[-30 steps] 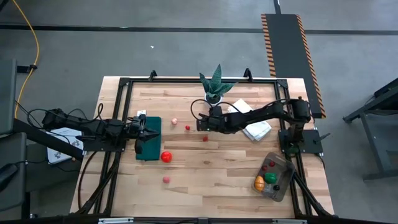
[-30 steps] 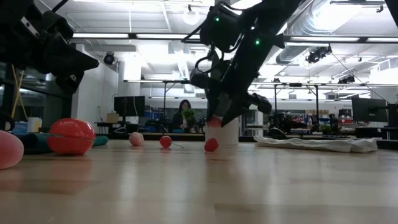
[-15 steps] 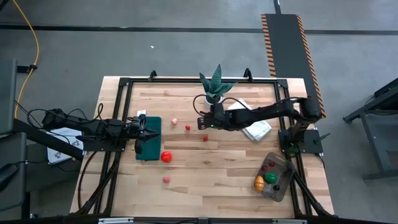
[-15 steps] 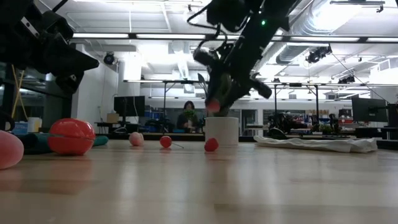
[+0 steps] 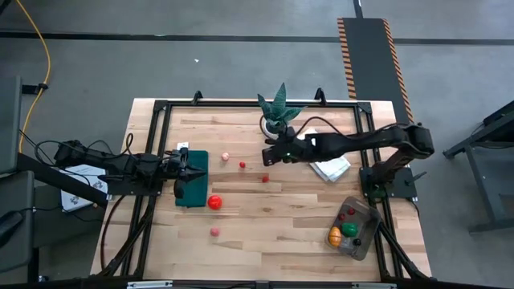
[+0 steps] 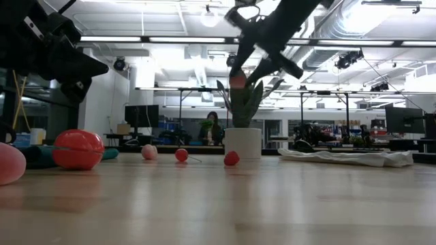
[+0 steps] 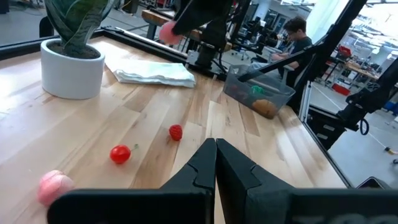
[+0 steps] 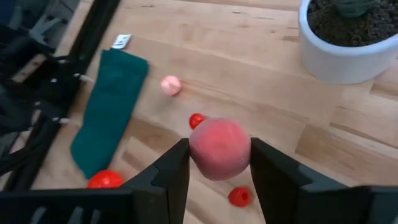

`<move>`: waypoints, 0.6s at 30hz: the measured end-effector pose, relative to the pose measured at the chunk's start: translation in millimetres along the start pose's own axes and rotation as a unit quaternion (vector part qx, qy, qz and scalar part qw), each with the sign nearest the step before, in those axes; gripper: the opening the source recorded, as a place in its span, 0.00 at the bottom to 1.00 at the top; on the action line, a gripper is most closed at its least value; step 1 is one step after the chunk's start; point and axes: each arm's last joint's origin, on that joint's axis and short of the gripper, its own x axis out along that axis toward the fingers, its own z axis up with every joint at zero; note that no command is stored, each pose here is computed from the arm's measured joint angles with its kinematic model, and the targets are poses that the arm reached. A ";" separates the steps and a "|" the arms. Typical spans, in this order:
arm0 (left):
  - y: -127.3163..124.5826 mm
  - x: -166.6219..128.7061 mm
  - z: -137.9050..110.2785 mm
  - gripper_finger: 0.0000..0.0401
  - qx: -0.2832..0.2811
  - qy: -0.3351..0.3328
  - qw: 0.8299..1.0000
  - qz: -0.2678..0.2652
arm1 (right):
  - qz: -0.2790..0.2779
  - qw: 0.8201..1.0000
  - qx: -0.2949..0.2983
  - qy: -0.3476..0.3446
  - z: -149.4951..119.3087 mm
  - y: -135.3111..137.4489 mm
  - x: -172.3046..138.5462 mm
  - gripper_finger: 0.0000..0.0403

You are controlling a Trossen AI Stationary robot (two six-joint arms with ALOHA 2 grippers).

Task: Pick and placing Produce into tupperware
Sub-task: Put the top right pink peach into the black bin

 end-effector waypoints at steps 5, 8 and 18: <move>0.2 0.0 -0.3 0.00 -0.011 0.002 1.000 0.001 | 0.030 1.000 0.004 0.004 7.4 1.3 -22.0 0.34; 0.2 0.0 -0.4 0.00 -0.010 0.002 1.000 0.002 | 0.048 0.999 0.004 0.013 10.3 1.3 -32.6 0.34; 0.5 0.0 -0.5 0.00 -0.052 0.001 0.999 0.006 | 0.102 0.994 0.007 0.050 15.5 1.8 -57.6 0.34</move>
